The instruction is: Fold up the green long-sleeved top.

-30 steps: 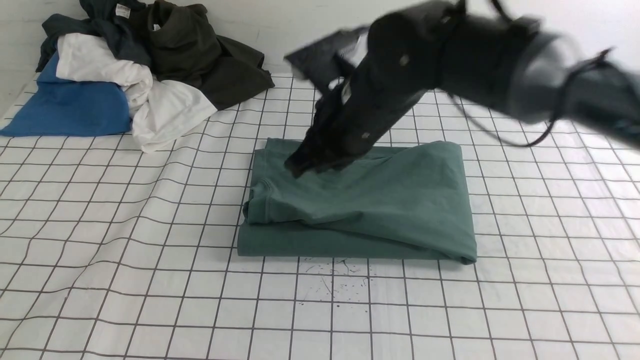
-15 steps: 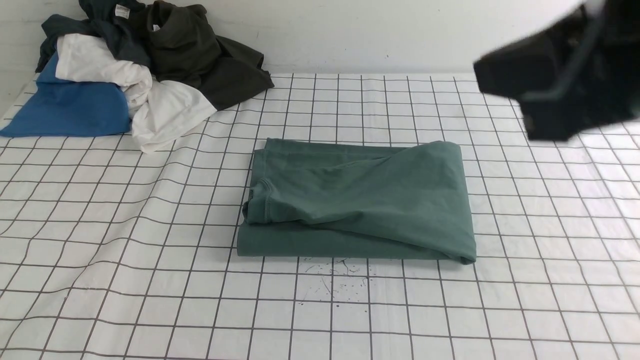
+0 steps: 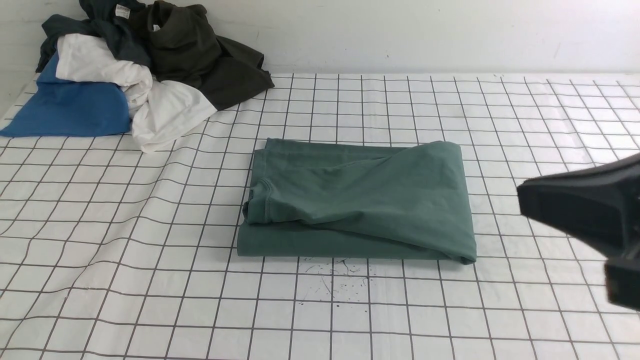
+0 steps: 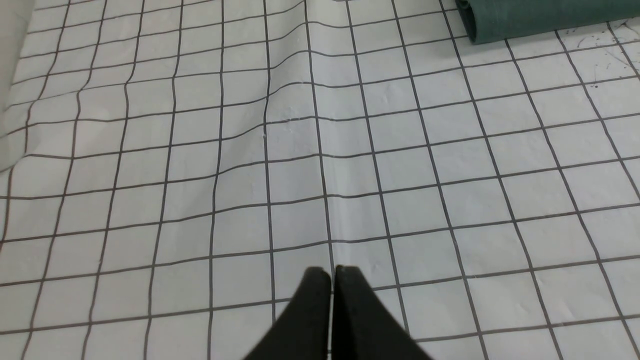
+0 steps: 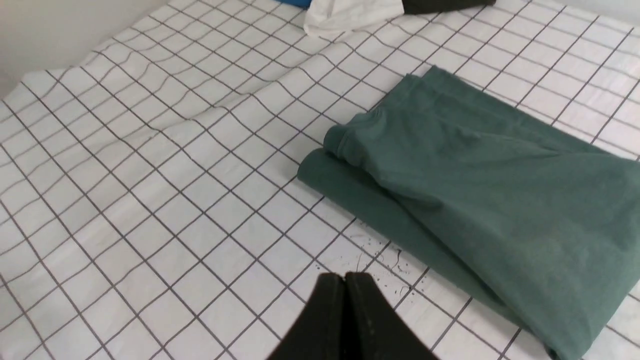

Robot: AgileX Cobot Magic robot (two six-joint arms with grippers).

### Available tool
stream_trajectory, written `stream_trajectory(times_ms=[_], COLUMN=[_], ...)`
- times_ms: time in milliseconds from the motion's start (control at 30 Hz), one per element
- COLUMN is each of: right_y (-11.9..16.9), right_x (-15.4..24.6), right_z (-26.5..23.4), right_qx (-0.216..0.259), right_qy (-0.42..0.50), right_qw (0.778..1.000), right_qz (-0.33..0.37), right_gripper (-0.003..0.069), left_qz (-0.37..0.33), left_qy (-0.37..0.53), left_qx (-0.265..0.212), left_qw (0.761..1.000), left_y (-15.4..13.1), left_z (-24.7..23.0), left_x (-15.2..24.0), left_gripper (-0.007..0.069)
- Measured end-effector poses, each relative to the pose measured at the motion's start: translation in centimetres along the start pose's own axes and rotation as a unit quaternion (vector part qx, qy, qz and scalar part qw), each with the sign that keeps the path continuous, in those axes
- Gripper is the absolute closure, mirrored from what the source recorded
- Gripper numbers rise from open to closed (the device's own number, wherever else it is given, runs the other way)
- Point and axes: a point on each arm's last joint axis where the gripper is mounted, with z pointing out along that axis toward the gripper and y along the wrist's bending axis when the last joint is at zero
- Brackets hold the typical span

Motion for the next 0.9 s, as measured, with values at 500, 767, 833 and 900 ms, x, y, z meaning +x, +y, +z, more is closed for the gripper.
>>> stream_trajectory(times_ms=[500, 767, 833, 900], right_y=[-1.6, -4.6, -4.9, -5.2], right_x=[6.9, 18.2, 20.6, 21.8], right_z=[-3.7, -2.7, -2.5, -2.3], right_qx=[0.087, 0.298, 0.348, 0.377], right_qy=[-0.212, -0.251, -0.249, -0.239], right_qw=[0.973, 0.920, 0.903, 0.894], right_qz=[-0.029, 0.028, 0.039, 0.050], right_gripper=[0.0673, 0.0673, 0.0673, 0.0673], left_qz=[0.000, 0.000, 0.000, 0.000], left_qy=[0.000, 0.000, 0.000, 0.001], left_qx=[0.001, 0.001, 0.001, 0.001], left_qw=[1.000, 1.000, 1.000, 1.000], left_y=[0.0, 0.0, 0.0, 0.0], left_z=[0.0, 0.0, 0.0, 0.0], left_x=[0.0, 0.0, 0.0, 0.0], left_gripper=[0.0632, 0.0632, 0.0632, 0.0632])
